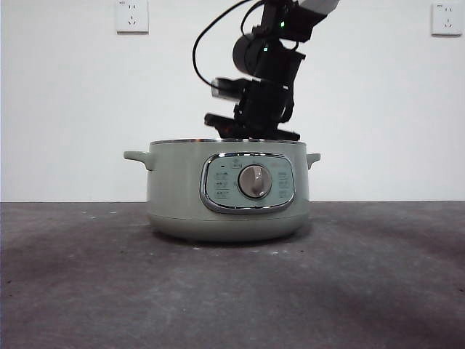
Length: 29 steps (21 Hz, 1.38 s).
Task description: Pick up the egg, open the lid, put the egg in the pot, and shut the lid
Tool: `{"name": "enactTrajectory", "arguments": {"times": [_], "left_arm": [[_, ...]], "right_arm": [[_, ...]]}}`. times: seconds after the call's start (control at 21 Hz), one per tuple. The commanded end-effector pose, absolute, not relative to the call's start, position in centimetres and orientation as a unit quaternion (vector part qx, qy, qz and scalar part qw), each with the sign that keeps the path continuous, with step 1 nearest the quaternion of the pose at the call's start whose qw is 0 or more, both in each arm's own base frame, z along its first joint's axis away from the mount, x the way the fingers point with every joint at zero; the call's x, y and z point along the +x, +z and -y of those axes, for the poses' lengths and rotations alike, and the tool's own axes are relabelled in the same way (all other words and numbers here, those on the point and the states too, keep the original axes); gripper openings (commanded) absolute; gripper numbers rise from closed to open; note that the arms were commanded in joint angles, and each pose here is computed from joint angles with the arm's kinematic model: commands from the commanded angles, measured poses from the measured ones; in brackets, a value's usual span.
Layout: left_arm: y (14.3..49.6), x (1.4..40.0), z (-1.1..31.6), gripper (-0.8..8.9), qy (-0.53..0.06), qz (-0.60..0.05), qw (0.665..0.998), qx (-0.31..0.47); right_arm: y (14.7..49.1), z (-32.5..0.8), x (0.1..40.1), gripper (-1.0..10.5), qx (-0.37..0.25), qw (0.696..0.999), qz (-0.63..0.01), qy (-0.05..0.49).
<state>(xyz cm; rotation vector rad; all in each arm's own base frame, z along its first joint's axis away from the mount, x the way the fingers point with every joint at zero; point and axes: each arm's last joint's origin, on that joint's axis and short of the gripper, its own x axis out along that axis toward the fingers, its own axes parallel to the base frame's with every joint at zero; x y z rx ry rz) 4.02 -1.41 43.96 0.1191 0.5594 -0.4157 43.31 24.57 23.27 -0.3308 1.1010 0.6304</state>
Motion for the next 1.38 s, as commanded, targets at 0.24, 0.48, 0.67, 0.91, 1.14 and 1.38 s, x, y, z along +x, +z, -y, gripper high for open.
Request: {"name": "enactTrajectory", "arguments": {"times": [0.24, 0.48, 0.67, 0.91, 1.14, 1.38], "left_arm": [[44.3, 3.7, 1.4, -0.07, -0.208, -0.256, 0.942, 0.060], [44.3, 3.7, 1.4, -0.07, -0.208, -0.256, 0.942, 0.060], [44.5, 4.4, 1.5, -0.07, -0.210, -0.253, 0.942, 0.063], [44.8, 7.2, 2.2, -0.07, -0.220, -0.251, 0.941, 0.065], [45.1, 12.0, 3.7, -0.07, -0.281, -0.237, 0.929, 0.051], [44.7, 16.3, 5.7, -0.07, -0.320, -0.223, 0.919, 0.054]], "right_arm": [[21.1, -24.9, 43.7, -0.2, -0.165, 0.779, -0.531, 0.290], [22.5, -24.8, 43.5, -0.1, -0.163, 0.781, -0.527, 0.291], [29.6, -24.1, 42.2, -0.1, -0.144, 0.811, -0.487, 0.291], [40.7, -21.7, 37.8, -0.1, -0.108, 0.863, -0.399, 0.291], [48.4, -19.3, 31.3, -0.1, -0.096, 0.900, -0.305, 0.297], [52.5, -16.9, 24.4, -0.1, -0.099, 0.906, -0.261, 0.319]]}}
